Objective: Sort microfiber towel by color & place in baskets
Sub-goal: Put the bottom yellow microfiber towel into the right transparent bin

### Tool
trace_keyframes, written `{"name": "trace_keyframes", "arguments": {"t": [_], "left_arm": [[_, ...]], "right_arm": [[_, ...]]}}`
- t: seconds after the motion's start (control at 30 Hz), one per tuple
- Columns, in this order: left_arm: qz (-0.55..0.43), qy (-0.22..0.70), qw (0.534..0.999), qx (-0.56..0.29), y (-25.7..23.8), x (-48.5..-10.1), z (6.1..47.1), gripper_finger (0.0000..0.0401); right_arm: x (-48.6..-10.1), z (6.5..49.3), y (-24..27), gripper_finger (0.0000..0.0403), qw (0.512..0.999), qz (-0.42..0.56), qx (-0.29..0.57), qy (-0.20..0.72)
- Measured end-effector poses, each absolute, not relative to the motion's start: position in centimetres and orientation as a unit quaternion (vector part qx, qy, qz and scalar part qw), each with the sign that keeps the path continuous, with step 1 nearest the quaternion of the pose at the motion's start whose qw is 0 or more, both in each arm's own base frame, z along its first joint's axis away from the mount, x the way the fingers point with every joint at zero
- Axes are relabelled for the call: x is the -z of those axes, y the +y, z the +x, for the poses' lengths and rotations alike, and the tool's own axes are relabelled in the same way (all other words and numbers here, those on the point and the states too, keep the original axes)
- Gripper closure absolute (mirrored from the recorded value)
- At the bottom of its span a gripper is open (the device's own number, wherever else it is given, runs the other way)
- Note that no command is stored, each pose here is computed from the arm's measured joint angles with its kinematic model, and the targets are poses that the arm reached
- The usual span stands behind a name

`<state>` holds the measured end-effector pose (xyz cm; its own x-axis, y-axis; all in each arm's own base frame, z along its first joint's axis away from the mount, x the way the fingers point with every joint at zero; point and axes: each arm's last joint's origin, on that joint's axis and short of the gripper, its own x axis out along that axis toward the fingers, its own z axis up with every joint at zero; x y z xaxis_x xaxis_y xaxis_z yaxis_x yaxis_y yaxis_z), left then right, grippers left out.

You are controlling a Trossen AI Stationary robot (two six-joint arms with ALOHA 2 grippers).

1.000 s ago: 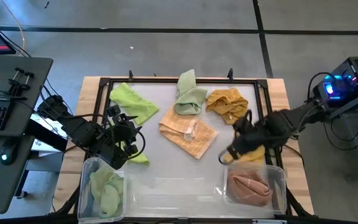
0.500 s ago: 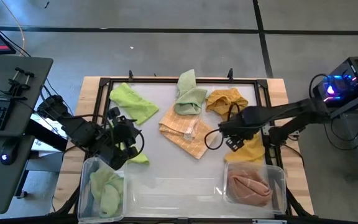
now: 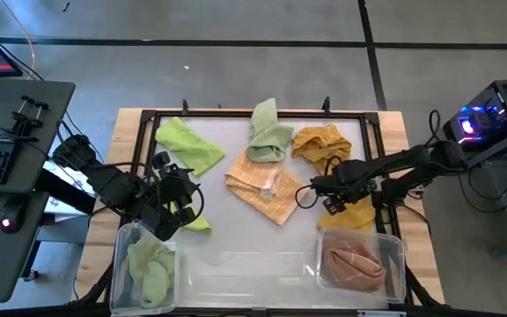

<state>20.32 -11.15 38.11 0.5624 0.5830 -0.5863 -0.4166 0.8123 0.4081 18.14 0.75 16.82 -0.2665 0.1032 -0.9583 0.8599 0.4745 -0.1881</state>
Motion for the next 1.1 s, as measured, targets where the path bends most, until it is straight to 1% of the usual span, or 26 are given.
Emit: {"name": "trace_keyframes", "arguments": {"t": [0.23,0.37,0.47,0.63,0.8,0.87,0.93,1.1], "left_arm": [[0.11,0.37,0.877,-0.286,-11.2,-38.1,20.3,0.0217],[0.104,0.368,0.878,-0.289,-11.2,-38.1,20.3,0.0217],[0.104,0.368,0.878,-0.289,-11.2,-38.1,20.3,0.0217],[0.104,0.367,0.878,-0.289,-11.2,-38.1,20.3,0.0217],[0.105,0.366,0.878,-0.29,-11.1,-38.1,20.3,0.0217],[0.107,0.363,0.878,-0.292,-11.1,-38.1,20.3,0.0217],[0.11,0.36,0.878,-0.295,-11.1,-38.2,20.3,0.0217],[0.111,0.359,0.878,-0.296,-11.1,-38.2,20.3,0.0217]], "right_arm": [[-14.1,17.5,0.7,0.0155,0.514,0.369,0.364,0.683],[-13.2,17.1,0.7,0.018,0.515,0.387,0.358,0.676],[-13.0,17.1,0.8,0.0216,0.52,0.391,0.353,0.672],[-13.2,17.7,0.8,0.0294,0.534,0.392,0.349,0.663],[-14.0,19.0,0.7,0.0369,0.567,0.392,0.347,0.636],[-14.4,19.7,0.6,0.0389,0.585,0.393,0.346,0.619],[-15.0,20.4,0.6,0.0392,0.602,0.391,0.347,0.603],[-16.8,22.0,0.4,0.0375,0.637,0.391,0.347,0.567]]}}
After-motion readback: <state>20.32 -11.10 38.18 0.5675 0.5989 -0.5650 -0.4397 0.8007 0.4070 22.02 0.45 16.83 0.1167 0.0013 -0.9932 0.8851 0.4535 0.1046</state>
